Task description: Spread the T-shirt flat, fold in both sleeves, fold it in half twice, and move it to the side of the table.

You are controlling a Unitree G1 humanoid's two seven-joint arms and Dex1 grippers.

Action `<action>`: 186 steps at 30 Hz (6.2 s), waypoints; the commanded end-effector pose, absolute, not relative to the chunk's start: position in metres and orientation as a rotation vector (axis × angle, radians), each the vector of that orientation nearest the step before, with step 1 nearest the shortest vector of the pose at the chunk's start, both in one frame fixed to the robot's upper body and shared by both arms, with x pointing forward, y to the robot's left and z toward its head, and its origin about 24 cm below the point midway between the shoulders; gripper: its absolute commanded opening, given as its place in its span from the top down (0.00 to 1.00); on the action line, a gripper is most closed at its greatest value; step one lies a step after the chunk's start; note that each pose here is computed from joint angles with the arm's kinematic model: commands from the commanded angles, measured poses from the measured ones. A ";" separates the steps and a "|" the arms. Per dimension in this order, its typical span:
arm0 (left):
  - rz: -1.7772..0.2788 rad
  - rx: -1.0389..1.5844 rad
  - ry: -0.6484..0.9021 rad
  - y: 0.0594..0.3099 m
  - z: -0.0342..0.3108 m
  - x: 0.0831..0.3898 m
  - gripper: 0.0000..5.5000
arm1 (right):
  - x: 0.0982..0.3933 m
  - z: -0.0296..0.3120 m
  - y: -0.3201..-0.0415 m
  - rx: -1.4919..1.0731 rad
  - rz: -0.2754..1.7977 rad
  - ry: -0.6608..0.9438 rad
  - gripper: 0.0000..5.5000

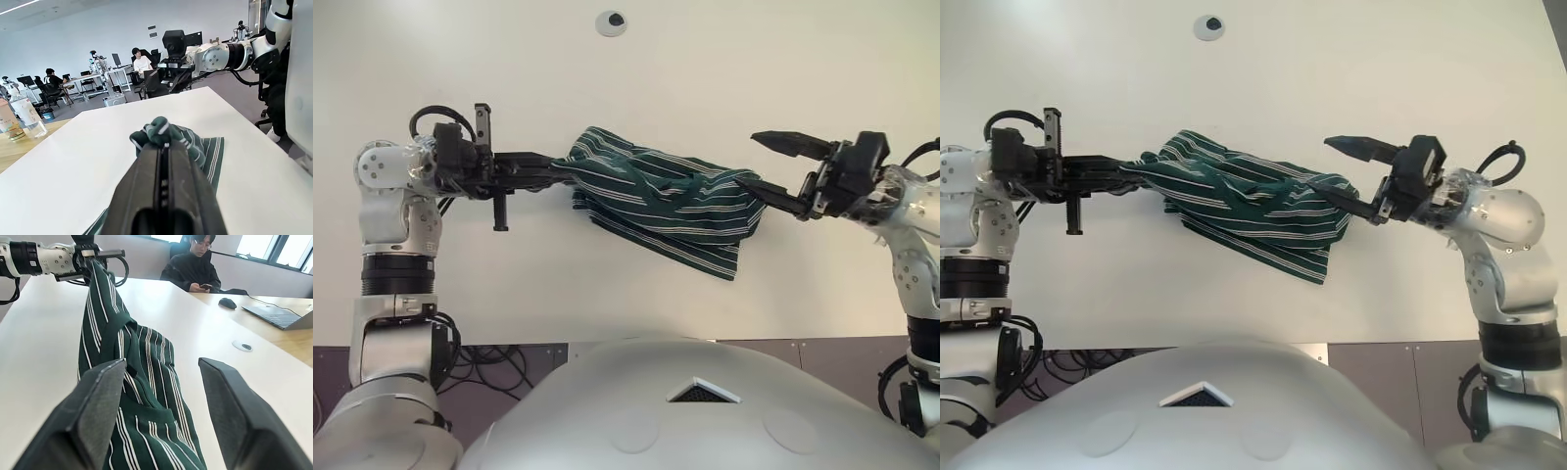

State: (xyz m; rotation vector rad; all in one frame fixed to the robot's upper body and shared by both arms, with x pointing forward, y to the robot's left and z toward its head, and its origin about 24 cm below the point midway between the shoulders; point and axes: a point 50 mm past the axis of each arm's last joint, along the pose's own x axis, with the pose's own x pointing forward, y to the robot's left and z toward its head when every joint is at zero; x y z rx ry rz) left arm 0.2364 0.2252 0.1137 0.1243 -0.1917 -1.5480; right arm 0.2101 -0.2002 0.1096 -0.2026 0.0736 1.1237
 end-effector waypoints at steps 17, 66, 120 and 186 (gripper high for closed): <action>-1.720 0.559 0.182 0.226 0.062 0.202 0.99 | 0.248 0.035 -0.197 -0.119 0.971 0.530 0.50; -0.752 0.726 -0.420 0.194 0.170 0.356 1.00 | 0.328 0.129 -0.225 -0.408 0.456 -0.331 0.99; -1.679 0.462 -0.240 0.211 0.189 0.264 1.00 | 0.281 0.189 -0.222 -0.178 1.222 -0.360 0.99; -1.542 0.121 0.180 0.236 0.110 0.205 0.62 | 0.230 0.085 -0.206 -0.149 1.205 -0.050 0.64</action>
